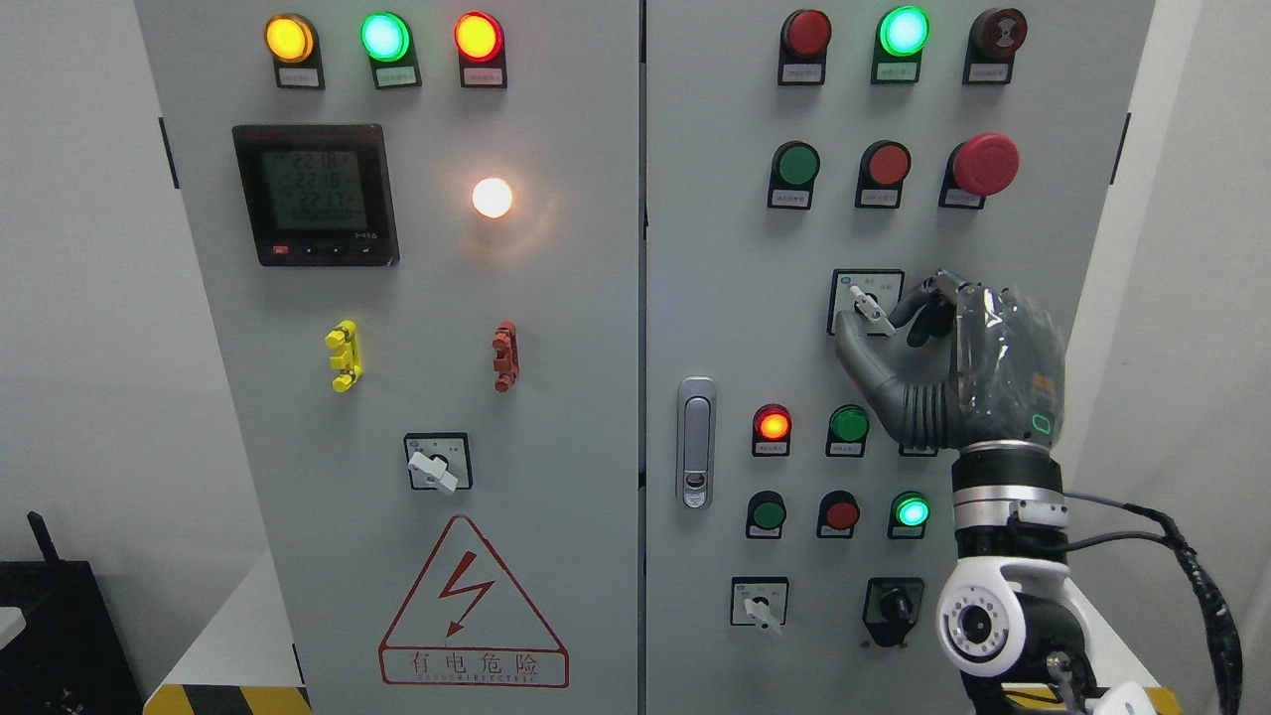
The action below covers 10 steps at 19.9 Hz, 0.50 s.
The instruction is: Rotate and turn off gray switch
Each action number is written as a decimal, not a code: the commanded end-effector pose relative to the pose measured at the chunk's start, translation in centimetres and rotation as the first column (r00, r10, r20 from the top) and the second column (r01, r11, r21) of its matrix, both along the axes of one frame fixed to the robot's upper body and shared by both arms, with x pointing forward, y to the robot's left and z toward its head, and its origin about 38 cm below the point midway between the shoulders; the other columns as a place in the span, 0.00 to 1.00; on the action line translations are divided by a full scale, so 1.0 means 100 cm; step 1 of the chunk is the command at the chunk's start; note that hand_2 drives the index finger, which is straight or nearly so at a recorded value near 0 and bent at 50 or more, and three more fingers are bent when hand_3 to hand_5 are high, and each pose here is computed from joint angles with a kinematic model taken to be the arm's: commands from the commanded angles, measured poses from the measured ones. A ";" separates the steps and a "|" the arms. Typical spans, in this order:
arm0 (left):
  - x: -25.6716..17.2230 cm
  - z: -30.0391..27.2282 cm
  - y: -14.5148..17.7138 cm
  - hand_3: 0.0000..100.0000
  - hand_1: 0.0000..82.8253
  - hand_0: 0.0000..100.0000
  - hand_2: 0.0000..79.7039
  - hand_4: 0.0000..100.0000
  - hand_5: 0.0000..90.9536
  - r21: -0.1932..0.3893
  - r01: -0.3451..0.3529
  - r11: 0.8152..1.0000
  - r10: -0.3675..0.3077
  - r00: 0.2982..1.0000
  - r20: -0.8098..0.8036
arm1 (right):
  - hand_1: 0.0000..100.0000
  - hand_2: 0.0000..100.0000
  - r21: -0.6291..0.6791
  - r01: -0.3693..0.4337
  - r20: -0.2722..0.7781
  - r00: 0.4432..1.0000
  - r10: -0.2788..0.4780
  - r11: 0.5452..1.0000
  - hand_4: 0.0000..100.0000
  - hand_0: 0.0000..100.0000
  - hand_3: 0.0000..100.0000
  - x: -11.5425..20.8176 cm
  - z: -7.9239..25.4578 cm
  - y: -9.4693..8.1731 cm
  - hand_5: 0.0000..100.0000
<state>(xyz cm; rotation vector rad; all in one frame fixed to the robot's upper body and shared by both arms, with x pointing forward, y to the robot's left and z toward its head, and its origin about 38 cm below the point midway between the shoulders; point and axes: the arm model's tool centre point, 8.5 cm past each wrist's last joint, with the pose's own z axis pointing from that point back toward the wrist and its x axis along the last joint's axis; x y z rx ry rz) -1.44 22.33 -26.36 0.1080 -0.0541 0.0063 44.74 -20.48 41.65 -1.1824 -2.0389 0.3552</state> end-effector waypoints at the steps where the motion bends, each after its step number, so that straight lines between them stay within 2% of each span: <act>1: -0.008 0.001 0.000 0.00 0.47 0.12 0.00 0.00 0.00 0.000 -0.024 1.000 0.024 0.999 -0.024 | 0.37 0.63 -0.006 -0.010 -0.006 1.000 0.010 1.000 0.75 0.21 0.81 0.003 0.000 0.005 0.94; 5: -0.008 0.001 0.000 0.00 0.47 0.12 0.00 0.00 0.00 0.001 -0.024 1.000 0.025 0.999 -0.024 | 0.39 0.64 0.000 -0.008 -0.011 1.000 0.008 1.000 0.76 0.23 0.82 0.004 0.001 0.006 0.94; 10: -0.009 0.001 0.000 0.00 0.47 0.12 0.00 0.00 0.00 0.000 -0.025 1.000 0.025 0.999 -0.025 | 0.37 0.65 0.000 -0.008 -0.009 1.000 0.008 1.000 0.76 0.34 0.83 0.004 0.001 0.006 0.94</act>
